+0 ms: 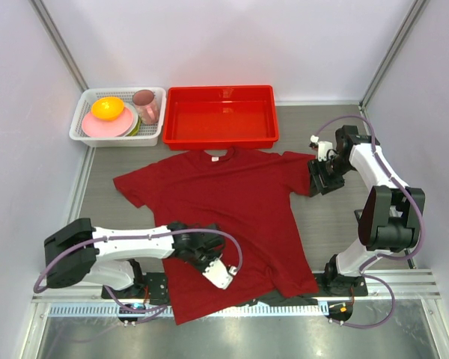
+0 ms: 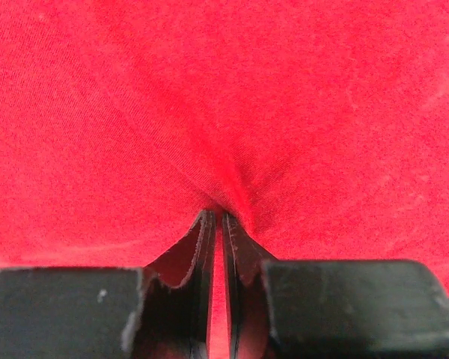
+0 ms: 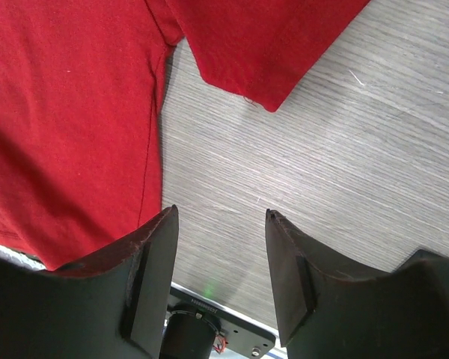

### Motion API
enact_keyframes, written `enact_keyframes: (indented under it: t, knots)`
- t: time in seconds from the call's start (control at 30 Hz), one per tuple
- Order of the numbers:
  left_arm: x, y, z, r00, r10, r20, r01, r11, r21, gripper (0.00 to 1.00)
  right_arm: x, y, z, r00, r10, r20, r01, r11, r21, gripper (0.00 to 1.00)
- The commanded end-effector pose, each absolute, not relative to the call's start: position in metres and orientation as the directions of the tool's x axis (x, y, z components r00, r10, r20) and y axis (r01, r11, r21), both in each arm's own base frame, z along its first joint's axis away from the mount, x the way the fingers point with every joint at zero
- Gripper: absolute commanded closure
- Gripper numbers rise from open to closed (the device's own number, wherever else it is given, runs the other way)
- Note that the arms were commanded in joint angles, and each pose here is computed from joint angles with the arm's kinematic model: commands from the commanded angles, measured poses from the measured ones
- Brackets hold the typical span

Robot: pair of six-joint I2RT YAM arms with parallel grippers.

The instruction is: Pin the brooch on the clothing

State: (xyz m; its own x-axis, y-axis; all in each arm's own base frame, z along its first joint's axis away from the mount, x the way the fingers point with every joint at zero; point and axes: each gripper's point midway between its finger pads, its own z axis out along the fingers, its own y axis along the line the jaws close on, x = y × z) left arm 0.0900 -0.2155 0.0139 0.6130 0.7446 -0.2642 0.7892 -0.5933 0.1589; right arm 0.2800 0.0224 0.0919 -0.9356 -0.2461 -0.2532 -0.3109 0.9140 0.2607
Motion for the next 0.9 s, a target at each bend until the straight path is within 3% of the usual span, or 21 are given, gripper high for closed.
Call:
enact_keyframes:
  t: [0.0,0.23,0.43,0.6,0.7,0.87]
  knots:
    - [0.054,-0.176,-0.003,0.701,0.673,-0.236,0.685,-0.727,-0.038,0.87,0.286,0.019,0.099,-0.923,-0.271,-0.273,-0.337,0.912,0.234,0.45]
    - [0.028,-0.163,0.016,0.799,0.53,-0.286,0.517,-0.847,-0.124,0.88,0.286,0.017,0.098,-0.919,-0.291,-0.267,-0.354,0.907,0.23,0.45]
    - [0.06,-0.235,0.056,0.594,0.703,-0.39,0.78,-0.622,0.068,0.81,0.287,0.024,0.097,-0.922,-0.276,-0.27,-0.348,0.897,0.271,0.45]
    - [0.069,-0.267,0.058,0.515,0.736,-0.44,0.842,-0.529,0.102,0.75,0.281,0.037,0.095,-0.921,-0.287,-0.263,-0.362,0.88,0.308,0.45]
    - [0.078,-0.274,0.041,0.463,0.781,-0.419,0.879,-0.464,0.105,0.7,0.277,0.046,0.095,-0.912,-0.31,-0.268,-0.387,0.867,0.313,0.45]
    - [0.081,-0.265,0.011,0.44,0.829,-0.346,0.892,-0.448,0.06,0.7,0.276,0.053,0.097,-0.903,-0.326,-0.279,-0.407,0.858,0.315,0.45]
